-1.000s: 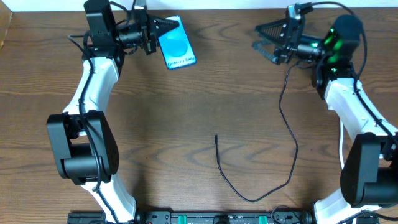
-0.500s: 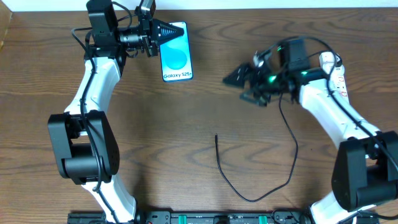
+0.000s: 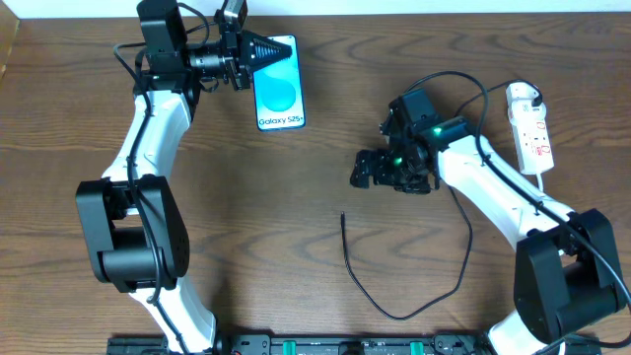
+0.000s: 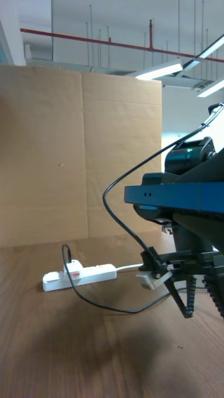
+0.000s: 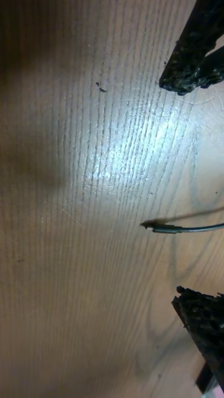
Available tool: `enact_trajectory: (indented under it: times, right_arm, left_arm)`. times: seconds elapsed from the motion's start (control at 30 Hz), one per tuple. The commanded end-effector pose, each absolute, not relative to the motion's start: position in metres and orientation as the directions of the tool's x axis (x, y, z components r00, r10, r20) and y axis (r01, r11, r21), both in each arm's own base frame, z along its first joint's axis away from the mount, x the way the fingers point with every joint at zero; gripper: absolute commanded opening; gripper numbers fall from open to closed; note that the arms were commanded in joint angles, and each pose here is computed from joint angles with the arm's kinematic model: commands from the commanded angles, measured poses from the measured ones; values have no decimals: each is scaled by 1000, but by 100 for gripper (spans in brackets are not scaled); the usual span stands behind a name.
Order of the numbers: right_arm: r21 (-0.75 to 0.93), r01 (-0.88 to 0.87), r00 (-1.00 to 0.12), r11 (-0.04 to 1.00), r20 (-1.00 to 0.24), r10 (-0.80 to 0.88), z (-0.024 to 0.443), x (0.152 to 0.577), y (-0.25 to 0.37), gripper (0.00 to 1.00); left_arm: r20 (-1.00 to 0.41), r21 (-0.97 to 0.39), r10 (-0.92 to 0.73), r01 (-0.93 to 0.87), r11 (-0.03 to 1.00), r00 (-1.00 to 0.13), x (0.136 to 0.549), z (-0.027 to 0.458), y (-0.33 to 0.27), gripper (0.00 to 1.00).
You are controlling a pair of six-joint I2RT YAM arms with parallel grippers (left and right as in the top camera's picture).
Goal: Plug charger to phone and switch on socket
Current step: 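Move the right gripper down to the black cable's connector end, then close the right gripper on the cable's connector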
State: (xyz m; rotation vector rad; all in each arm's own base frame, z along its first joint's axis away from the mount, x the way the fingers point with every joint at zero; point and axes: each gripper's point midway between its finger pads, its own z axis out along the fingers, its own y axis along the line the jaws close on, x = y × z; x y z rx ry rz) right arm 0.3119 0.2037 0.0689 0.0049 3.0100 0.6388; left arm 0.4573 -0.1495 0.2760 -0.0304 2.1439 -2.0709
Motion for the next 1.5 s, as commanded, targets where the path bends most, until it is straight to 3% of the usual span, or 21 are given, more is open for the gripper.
enact_trajectory:
  times: [0.0, 0.5, 0.63, 1.1, 1.2, 1.47]
  right_arm:
    - [382, -47, -996, 923, -92, -13, 71, 312, 205, 99]
    - [392, 13, -998, 920, -46, 34, 71, 298, 227, 99]
    - [383, -13, -999, 924, -46, 5, 70, 285, 245, 94]
    - [184, -16, -978, 983, -207, 23, 60, 280, 260, 91]
    - [160, -24, -980, 987, -201, 9, 51, 278, 262, 83]
    - [158, -16, -997, 987, -76, -4, 19, 261, 267, 74]
  left_arm:
    - [-159, -987, -108, 156, 36, -981, 451, 296, -150, 7]
    - [-158, -987, -100, 155, 34, -982, 450, 295, -154, 7]
    - [-157, -987, -97, 154, 37, -983, 449, 295, -159, 7]
    - [-157, -987, -97, 154, 41, -983, 450, 294, -165, 7]
    - [-157, -987, -97, 154, 41, -983, 450, 294, -165, 7]
    - [-157, -987, -97, 154, 41, -983, 450, 294, -165, 7]
